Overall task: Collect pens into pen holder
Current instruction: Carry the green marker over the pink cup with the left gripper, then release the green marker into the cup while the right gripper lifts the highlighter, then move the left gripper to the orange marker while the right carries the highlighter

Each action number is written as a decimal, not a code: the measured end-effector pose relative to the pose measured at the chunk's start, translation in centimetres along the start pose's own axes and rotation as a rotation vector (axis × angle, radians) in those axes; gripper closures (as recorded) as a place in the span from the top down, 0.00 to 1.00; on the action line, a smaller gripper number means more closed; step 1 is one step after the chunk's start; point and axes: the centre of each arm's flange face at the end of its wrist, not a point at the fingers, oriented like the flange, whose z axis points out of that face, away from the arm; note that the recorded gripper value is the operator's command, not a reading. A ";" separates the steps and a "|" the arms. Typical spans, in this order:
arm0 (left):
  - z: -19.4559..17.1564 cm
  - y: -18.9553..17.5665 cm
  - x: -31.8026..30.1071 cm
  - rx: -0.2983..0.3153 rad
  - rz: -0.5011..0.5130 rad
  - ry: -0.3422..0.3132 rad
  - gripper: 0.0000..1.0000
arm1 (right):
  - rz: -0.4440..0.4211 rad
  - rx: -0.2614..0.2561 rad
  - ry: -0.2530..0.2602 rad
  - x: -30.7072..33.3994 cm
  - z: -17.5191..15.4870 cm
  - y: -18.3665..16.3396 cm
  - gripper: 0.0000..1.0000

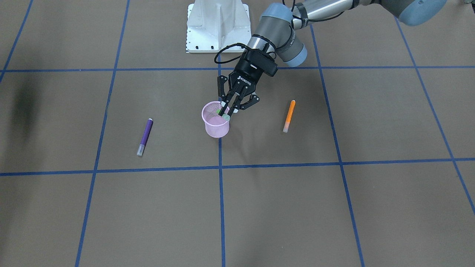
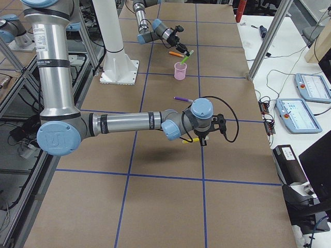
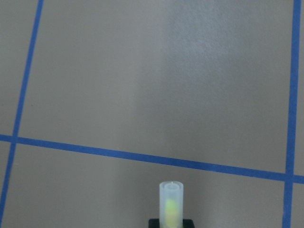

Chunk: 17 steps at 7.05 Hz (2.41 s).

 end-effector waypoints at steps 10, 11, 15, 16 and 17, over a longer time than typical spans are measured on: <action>0.7 -6.3 -1.9 -0.346 -0.008 -0.037 0.95 | -0.187 0.417 -0.162 -13.5 -7.4 -3.5 0.00; 0.5 -9.6 -4.5 -0.477 -0.014 -0.099 0.94 | -0.215 0.456 -0.190 -15.1 -7.7 -3.4 0.00; -0.7 -14.5 -12.3 -0.755 0.040 -0.257 0.94 | -0.269 0.577 -0.314 -27.3 -2.3 0.2 0.00; -0.6 -13.7 -13.5 -0.779 0.058 -0.275 0.94 | -0.282 0.606 -0.348 -30.5 0.0 1.7 0.00; -0.2 -12.8 -14.6 -0.801 0.072 -0.295 0.92 | -0.292 0.618 -0.368 -33.2 2.2 3.1 0.00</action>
